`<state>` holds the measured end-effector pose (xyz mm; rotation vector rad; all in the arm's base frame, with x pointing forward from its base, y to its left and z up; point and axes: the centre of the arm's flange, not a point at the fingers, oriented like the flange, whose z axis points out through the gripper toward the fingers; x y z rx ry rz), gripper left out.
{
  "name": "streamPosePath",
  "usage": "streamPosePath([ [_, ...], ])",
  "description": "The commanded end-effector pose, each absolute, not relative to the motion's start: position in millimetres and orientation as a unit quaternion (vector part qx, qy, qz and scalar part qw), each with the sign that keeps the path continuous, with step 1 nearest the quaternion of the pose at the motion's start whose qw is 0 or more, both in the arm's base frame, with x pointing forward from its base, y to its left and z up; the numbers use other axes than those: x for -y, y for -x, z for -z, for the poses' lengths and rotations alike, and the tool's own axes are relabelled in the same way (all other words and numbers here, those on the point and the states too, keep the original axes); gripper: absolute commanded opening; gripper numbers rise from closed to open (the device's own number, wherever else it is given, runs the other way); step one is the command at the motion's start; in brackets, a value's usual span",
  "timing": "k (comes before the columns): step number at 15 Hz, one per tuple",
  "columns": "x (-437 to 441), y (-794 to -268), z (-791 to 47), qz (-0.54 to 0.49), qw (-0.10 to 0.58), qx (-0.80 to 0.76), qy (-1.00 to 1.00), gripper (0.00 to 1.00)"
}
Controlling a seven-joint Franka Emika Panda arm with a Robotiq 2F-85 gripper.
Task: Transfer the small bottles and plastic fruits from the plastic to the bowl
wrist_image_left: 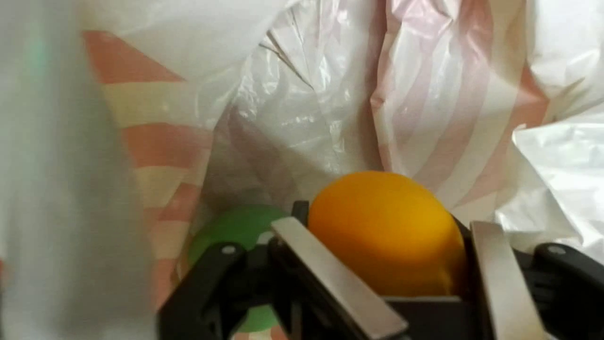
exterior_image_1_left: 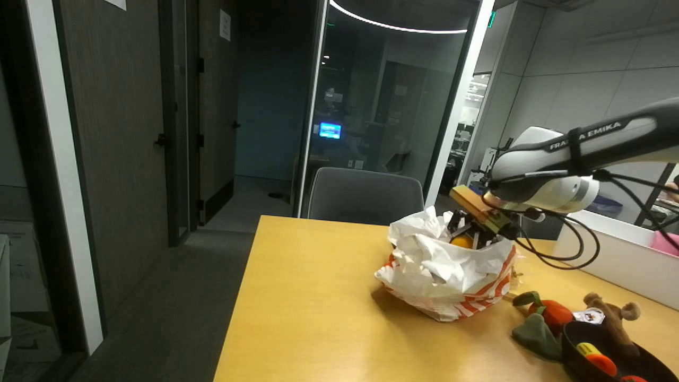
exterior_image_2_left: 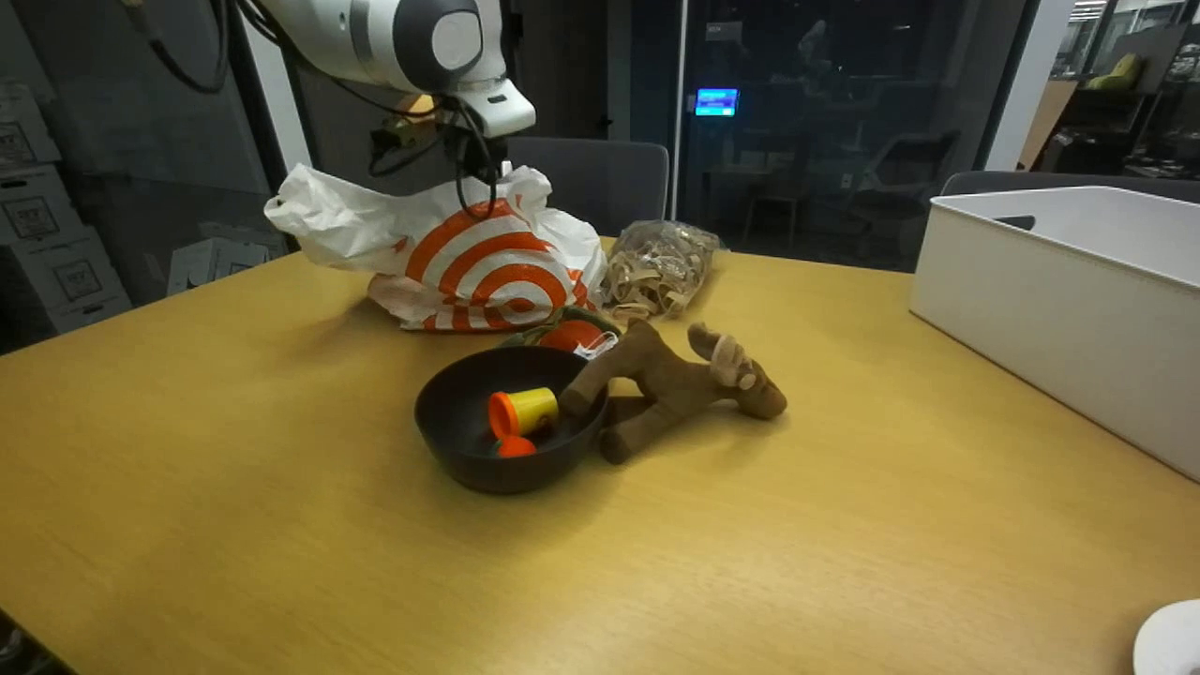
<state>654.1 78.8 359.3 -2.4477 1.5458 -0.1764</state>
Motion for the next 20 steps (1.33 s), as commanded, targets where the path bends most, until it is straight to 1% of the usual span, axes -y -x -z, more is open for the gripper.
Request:
streamPosePath([
  [1,-48.0,-627.3,-388.4,-0.006,0.158,-0.471,0.868,0.37],
  [4,-29.4,-614.0,-387.8,-0.078,0.149,-0.416,0.894,0.37],
  [5,-24.0,-608.3,-388.6,-0.084,0.142,-0.39,0.906,0.37],
  [8,-8.4,-591.4,-403.3,-0.028,0.138,-0.349,0.926,0.37],
  [12,9.8,-559.7,-444.0,0.032,0.181,-0.283,0.941,0.37],
  [16,18.9,-528.8,-475.6,0.019,0.236,-0.194,0.952,0.37],
  [17,20.0,-521.5,-482.2,0.029,0.241,-0.187,0.952,0.37],
  [19,25.7,-507.3,-492.0,0.046,0.229,-0.194,0.953,0.37],
  [20,30.2,-501.5,-494.4,0.055,0.207,-0.216,0.953,0.37],
])
